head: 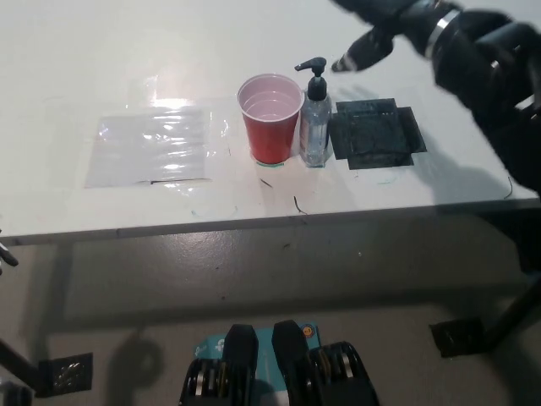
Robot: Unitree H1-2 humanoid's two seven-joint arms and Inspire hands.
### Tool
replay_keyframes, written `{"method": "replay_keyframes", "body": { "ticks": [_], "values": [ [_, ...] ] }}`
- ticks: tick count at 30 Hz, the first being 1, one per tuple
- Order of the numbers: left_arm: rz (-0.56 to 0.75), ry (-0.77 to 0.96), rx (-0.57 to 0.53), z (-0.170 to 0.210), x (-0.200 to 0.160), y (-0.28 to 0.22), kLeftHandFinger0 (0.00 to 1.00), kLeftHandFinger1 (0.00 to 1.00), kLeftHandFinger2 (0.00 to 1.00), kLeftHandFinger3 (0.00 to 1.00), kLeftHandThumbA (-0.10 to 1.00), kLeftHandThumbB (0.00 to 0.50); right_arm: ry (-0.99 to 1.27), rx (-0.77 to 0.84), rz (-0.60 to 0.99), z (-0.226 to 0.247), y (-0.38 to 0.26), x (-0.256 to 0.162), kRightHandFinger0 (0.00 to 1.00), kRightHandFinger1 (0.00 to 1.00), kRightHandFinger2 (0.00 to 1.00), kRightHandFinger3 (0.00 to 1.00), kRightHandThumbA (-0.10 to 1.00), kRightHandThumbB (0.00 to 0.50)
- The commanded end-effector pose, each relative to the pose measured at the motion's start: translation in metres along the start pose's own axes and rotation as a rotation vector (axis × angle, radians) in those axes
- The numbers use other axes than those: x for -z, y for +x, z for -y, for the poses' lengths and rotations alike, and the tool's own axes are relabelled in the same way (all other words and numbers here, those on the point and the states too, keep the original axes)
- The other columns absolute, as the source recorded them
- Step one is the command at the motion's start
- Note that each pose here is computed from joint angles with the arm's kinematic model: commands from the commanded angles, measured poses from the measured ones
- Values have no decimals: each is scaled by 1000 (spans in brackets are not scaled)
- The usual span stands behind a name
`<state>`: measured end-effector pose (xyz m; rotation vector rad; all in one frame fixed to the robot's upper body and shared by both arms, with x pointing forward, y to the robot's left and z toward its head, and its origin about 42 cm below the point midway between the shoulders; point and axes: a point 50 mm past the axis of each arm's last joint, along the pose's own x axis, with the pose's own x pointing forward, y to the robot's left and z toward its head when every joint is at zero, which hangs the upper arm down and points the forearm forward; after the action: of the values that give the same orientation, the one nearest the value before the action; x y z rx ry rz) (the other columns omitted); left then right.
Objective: The robot uses its right hand to press the hand soap kept in the middle of the table to get liquid hand soap out
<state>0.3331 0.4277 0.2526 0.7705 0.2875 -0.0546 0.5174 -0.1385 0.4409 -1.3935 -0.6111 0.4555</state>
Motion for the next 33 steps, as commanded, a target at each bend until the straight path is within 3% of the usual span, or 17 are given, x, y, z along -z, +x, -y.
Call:
{"method": "replay_keyframes", "body": {
  "ticks": [1,6,8,14,20,22,24,33],
  "values": [
    [2,19,-22,-14,-6,-6,1000,1000,1000,827,326,0,-12,83,-8,60,-14,1,1000,1000,1000,1000,1000,408],
    [-8,16,-22,-15,-2,-8,1000,1000,1000,896,344,0,24,121,-20,65,-39,12,1000,1000,1000,1000,1000,358],
    [-10,15,-25,-15,-1,-10,1000,1000,1000,879,346,0,58,149,-33,64,-53,18,1000,1000,1000,1000,1000,347],
    [-17,9,-34,-14,1,-11,1000,1000,1000,905,338,0,114,204,-89,53,-95,34,1000,1000,1000,1000,1000,389],
    [-22,5,-42,-13,4,-11,1000,1000,1000,841,317,0,215,255,-154,27,-135,52,1000,1000,1000,1000,1000,412],
    [-19,0,-46,-14,4,-13,1000,1000,1000,817,304,0,298,256,-206,16,-157,53,1000,1000,1000,1000,1000,358],
    [-16,0,-48,-15,4,-12,1000,1000,1000,844,303,0,301,270,-222,8,-172,50,1000,1000,1000,1000,1000,341],
    [-28,-22,-48,-11,9,-12,1000,1000,1000,931,312,0,410,305,-338,-42,-219,56,1000,1000,1000,1000,1000,369]
  ]
}}
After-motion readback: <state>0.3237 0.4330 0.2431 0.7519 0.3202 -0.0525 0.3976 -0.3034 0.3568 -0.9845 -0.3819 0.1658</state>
